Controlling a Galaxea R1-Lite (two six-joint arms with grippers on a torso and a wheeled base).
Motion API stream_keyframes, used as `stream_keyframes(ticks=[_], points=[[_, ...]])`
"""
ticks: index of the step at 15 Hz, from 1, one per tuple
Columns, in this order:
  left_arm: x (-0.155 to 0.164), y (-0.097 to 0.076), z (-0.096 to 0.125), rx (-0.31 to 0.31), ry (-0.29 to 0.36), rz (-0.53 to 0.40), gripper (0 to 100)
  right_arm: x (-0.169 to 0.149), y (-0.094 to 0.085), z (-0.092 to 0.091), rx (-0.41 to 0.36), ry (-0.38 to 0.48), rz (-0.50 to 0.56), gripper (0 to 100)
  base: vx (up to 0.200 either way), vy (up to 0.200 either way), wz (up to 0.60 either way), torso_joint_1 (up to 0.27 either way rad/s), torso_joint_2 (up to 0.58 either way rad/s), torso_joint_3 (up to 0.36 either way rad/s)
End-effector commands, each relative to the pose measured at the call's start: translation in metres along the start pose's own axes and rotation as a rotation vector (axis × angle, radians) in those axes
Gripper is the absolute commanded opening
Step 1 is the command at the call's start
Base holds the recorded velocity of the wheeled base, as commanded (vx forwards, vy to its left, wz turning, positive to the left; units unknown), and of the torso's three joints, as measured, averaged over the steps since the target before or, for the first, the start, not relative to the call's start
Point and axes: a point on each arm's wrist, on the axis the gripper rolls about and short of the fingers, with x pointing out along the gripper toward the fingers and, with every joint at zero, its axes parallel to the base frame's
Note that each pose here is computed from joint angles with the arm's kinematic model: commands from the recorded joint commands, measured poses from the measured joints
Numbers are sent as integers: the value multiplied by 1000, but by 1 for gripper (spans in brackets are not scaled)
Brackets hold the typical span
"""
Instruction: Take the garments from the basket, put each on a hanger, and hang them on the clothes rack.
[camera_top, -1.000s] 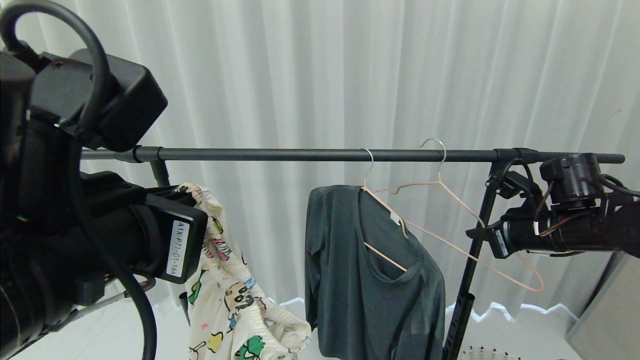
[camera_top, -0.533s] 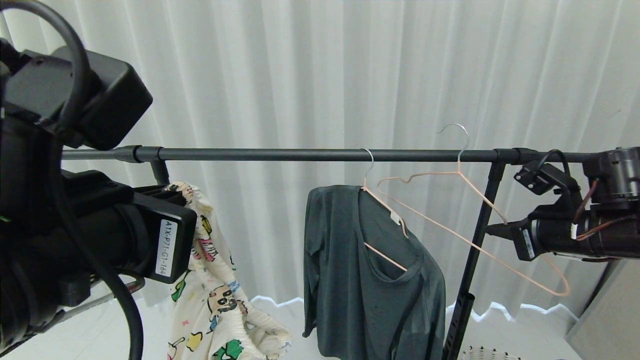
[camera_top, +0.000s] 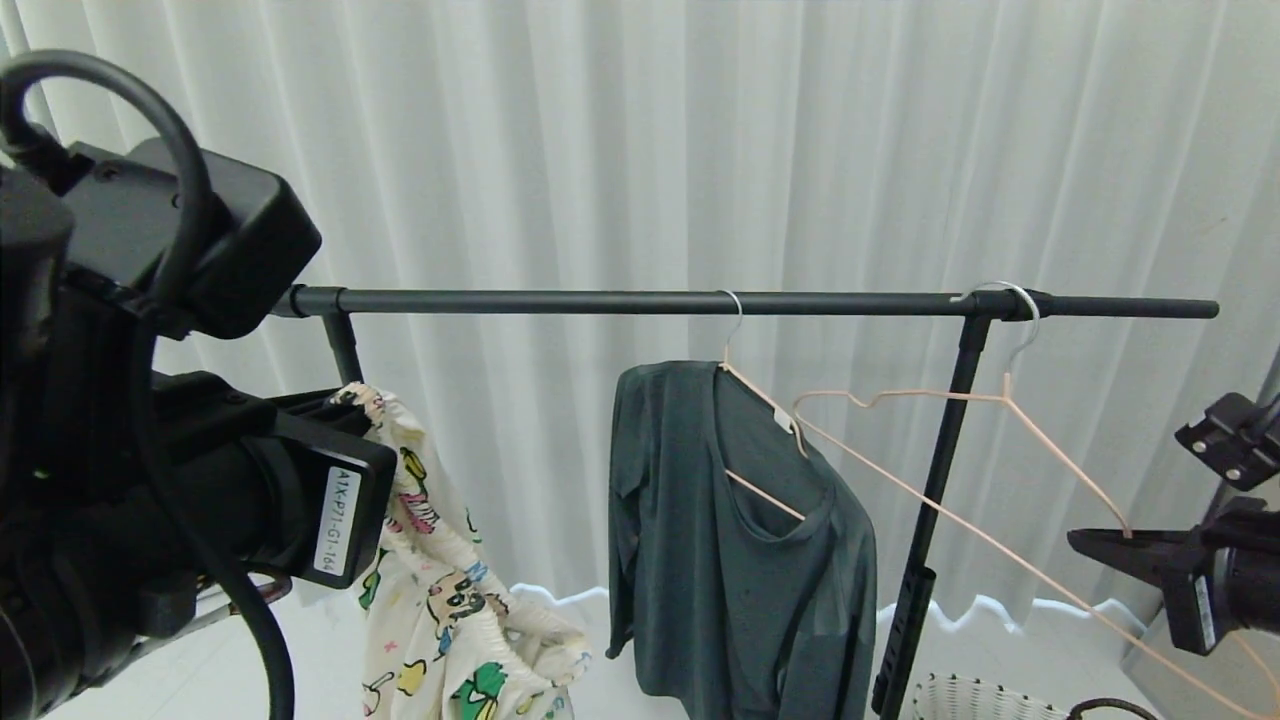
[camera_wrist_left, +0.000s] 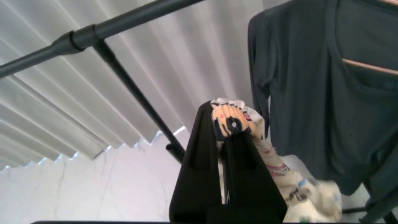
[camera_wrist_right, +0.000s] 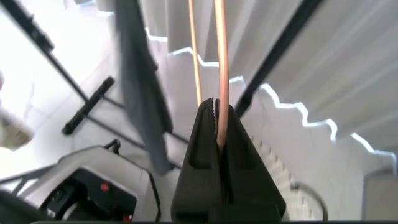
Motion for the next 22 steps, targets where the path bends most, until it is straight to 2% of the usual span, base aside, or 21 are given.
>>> stream_keyframes(ticks=[1, 4, 7, 12, 14, 15, 17, 18, 19, 22], points=[[4, 0, -6, 14, 22, 17, 0, -24, 11, -14, -22, -59, -2, 0, -200, 0, 0, -7, -2, 12], [8, -2, -13, 34, 45, 28, 0, -36, 18, -16, -46, -108, 13, 0, -200, 0, 0, 1, 2, 2], [14, -1, -22, 54, 78, 50, 0, -42, 29, -17, -86, -140, 80, 0, -200, 0, 0, 2, 5, 5], [17, -3, -30, 76, 100, 57, 0, -50, 54, -34, -185, -147, 284, 0, -200, 0, 0, -1, 3, 5], [19, -4, -30, 75, 105, 57, 0, -52, 64, -39, -212, -143, 381, 0, 0, 0, 0, 0, 0, 0], [23, -7, -32, 65, 120, 63, 0, -54, 69, -40, -206, -142, 439, 0, 0, 0, 0, 0, 0, 0], [41, -18, -32, -20, 164, 104, 0, -59, 80, -39, -180, -133, 558, 0, 0, 0, 0, 0, 0, 0], [44, -21, -31, -46, 167, 108, 0, -60, 82, -40, -177, -128, 576, 0, 0, 0, 0, 0, 0, 0], [52, -29, -28, -99, 175, 113, 0, -62, 86, -40, -173, -117, 625, 0, 0, 0, 0, 0, 0, 0], [58, -36, -28, -101, 188, 116, 0, -60, 88, -42, -173, -100, 642, 0, 0, 0, 0, 0, 0, 0]])
